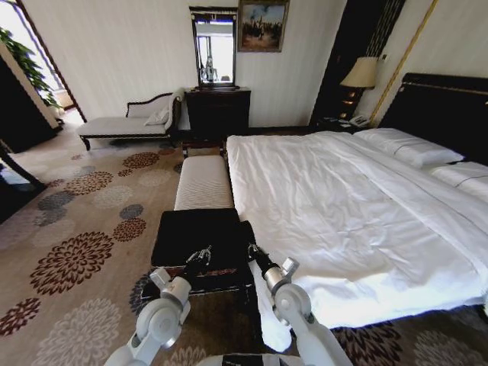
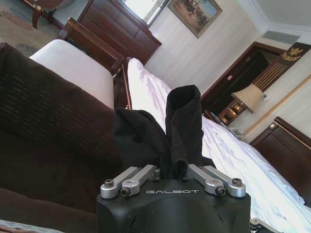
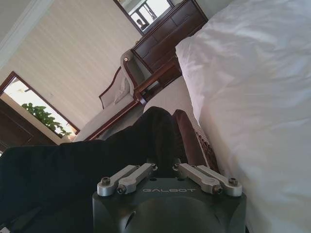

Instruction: Fold the clothes on the bed and place them into the basket.

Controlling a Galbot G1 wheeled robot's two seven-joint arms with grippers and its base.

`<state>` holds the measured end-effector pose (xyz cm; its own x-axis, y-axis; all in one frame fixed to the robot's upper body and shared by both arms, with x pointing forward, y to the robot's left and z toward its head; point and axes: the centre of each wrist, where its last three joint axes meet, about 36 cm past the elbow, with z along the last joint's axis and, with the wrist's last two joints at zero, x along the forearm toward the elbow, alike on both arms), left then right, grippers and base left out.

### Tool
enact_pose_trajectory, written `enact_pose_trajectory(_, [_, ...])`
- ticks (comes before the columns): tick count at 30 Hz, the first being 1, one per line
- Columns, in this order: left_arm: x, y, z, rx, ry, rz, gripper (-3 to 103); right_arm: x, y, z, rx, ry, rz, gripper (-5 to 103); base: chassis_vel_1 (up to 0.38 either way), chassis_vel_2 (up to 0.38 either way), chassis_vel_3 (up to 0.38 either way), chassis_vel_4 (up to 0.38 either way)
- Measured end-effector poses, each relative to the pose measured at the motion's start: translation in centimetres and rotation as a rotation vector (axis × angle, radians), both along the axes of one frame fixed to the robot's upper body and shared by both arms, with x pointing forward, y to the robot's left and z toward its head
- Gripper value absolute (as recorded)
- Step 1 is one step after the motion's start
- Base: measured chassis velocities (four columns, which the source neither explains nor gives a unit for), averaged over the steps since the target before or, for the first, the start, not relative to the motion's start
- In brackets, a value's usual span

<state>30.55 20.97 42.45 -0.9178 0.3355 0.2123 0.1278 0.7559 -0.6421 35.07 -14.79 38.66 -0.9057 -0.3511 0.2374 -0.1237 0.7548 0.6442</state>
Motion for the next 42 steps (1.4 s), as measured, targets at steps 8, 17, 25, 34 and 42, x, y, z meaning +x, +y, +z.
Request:
enact_pose_trajectory(8, [0.8,1.0,0.4,0.013,-0.019,0.042,11,1.1,1.1,0.8,-0.028,-0.03,0.021,6,0.005,0.007,-0.008,-0.01])
enact_pose_trajectory(17, [2.8,3.5,1.1,0.032,-0.035,0.11,11,5.1,4.0,2.6,-0.002,-0.03,0.112,6,0.0,0.0,0.0,0.0])
enact_pose_trajectory(25, [6.0,6.8,0.3,0.052,-0.021,0.205,11,9.3,7.9,2.5,-0.001,0.013,0.164,6,0.0,0.0,0.0,0.0])
enact_pose_trajectory(34, [11.9,8.0,-0.5,0.068,-0.01,0.222,11,14.2,11.1,1.8,-0.041,0.058,0.143,6,0.0,0.0,0.0,0.0])
enact_pose_trajectory(42, [15.4,7.8,-2.9,0.095,0.073,0.204,11,16.6,12.4,1.0,-0.092,0.131,0.115,6,0.0,0.0,0.0,0.0])
